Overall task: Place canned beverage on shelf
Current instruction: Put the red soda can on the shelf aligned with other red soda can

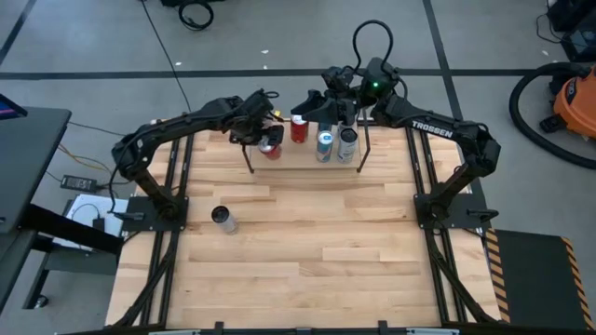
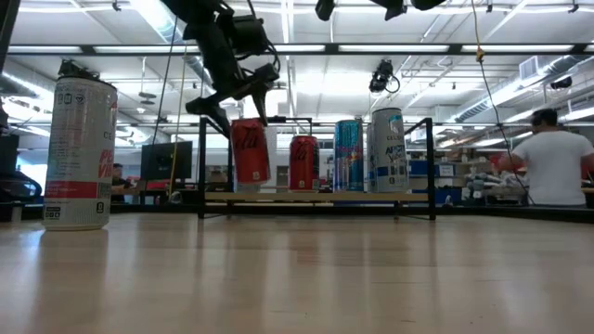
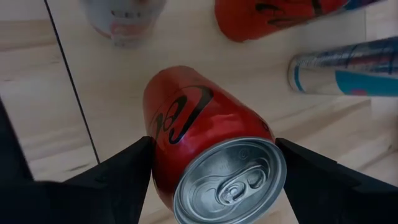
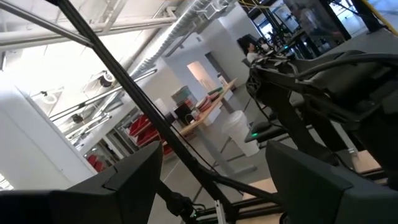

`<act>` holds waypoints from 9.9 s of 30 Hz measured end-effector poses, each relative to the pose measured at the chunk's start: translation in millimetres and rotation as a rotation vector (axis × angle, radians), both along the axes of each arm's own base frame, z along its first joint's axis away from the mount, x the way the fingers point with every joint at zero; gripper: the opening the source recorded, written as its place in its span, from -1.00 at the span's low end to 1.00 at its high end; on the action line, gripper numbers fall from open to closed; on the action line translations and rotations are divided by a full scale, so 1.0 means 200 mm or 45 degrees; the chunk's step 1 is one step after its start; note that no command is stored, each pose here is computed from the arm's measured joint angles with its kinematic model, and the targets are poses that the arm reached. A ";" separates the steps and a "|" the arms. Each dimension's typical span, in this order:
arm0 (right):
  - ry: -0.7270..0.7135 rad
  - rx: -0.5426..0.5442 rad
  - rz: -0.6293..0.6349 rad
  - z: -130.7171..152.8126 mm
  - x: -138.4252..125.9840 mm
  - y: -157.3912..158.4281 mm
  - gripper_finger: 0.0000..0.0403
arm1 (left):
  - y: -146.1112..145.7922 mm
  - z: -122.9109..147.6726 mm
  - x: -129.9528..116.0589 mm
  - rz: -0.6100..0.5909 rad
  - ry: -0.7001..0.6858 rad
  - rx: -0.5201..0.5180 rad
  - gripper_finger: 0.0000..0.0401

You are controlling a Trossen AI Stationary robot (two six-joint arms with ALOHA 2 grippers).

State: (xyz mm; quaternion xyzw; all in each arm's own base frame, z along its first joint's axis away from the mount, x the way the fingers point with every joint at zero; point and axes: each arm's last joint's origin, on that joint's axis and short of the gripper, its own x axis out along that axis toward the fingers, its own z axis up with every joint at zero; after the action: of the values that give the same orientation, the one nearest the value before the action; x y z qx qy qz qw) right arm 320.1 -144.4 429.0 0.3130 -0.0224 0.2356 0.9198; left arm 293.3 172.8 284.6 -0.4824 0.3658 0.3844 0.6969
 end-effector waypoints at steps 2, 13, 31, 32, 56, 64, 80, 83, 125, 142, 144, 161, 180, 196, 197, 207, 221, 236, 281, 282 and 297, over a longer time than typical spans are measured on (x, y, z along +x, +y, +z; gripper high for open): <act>0.007 0.003 0.001 0.00 0.00 0.00 0.47 | 0.01 -0.01 0.00 0.002 0.010 -0.004 0.54; 0.014 -0.020 0.009 -0.01 0.00 0.00 0.47 | 0.04 -0.03 -0.01 -0.037 0.035 0.000 0.55; 0.016 -0.019 0.009 -0.01 0.00 0.00 0.47 | 0.04 -0.03 0.00 -0.048 -0.002 0.009 0.62; 0.016 -0.019 0.009 -0.01 0.00 0.00 0.47 | 0.04 -0.03 0.00 -0.049 -0.003 0.009 0.62; 0.017 -0.015 0.009 -0.01 0.00 0.00 0.47 | 0.04 -0.03 0.01 -0.048 -0.007 0.006 0.62; 0.017 -0.016 0.009 -0.01 0.00 0.00 0.47 | 0.04 -0.03 0.01 -0.052 -0.005 0.008 0.62; 0.017 -0.015 0.008 -0.01 0.00 0.00 0.47 | 0.03 -0.02 0.03 -0.126 -0.017 0.057 0.62; 0.017 -0.015 0.008 -0.01 0.00 0.00 0.47 | 0.03 -0.02 0.03 -0.127 -0.015 0.057 0.62; 0.017 -0.015 0.008 -0.01 0.00 0.00 0.47 | 0.03 0.11 -0.07 -0.099 -0.039 0.192 0.96; 0.017 -0.015 0.009 -0.01 0.00 0.00 0.47 | -0.18 0.39 -0.31 -0.250 -0.118 0.325 0.96; 0.007 -0.008 -0.038 -0.01 0.01 0.00 0.47 | -0.22 0.43 -0.35 -0.261 -0.149 0.344 0.96; -0.141 -0.493 0.076 -0.04 -0.05 -0.07 0.47 | -0.47 0.62 -0.52 -0.561 -0.300 0.572 0.96; 0.104 -0.496 -0.602 -0.12 -0.05 -0.20 0.47 | -0.51 0.62 -0.51 -0.570 -0.285 0.566 0.96; 0.069 -0.469 -0.523 -0.11 -0.05 -0.19 0.47 | -0.51 0.61 -0.51 -0.546 -0.287 0.540 0.96; 0.089 -0.507 -0.534 -0.12 -0.05 -0.19 0.47 | -0.51 0.61 -0.51 -0.546 -0.287 0.541 0.96; 0.146 -0.775 -0.503 -0.18 -0.02 -0.15 0.47 | -0.51 0.61 -0.51 -0.590 -0.271 0.573 0.96; 0.126 -0.951 -0.369 -0.50 0.31 -0.12 0.47 | -0.51 0.61 -0.50 -0.590 -0.265 0.571 0.96; 0.282 -1.017 -0.422 -0.89 0.49 -0.22 0.47 | -0.51 0.60 -0.51 -0.607 -0.243 0.581 0.96; 0.528 -0.945 -0.481 -1.00 0.50 -0.22 0.32 | -0.51 0.60 -0.51 -0.596 -0.234 0.589 0.96; 0.532 -0.941 -0.483 -1.00 0.50 -0.22 0.29 | -0.51 0.60 -0.51 -0.597 -0.234 0.590 0.96; 0.625 -0.892 -0.444 -0.97 0.43 -0.26 0.30 | -0.51 0.60 -0.51 -0.598 -0.234 0.590 0.96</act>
State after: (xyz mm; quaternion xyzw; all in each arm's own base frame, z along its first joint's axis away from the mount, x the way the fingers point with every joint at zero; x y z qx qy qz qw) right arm 405.6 -196.0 234.9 0.0215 0.2246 -0.0102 0.9742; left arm 191.4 71.4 405.5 -0.2463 0.3055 0.2415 0.8875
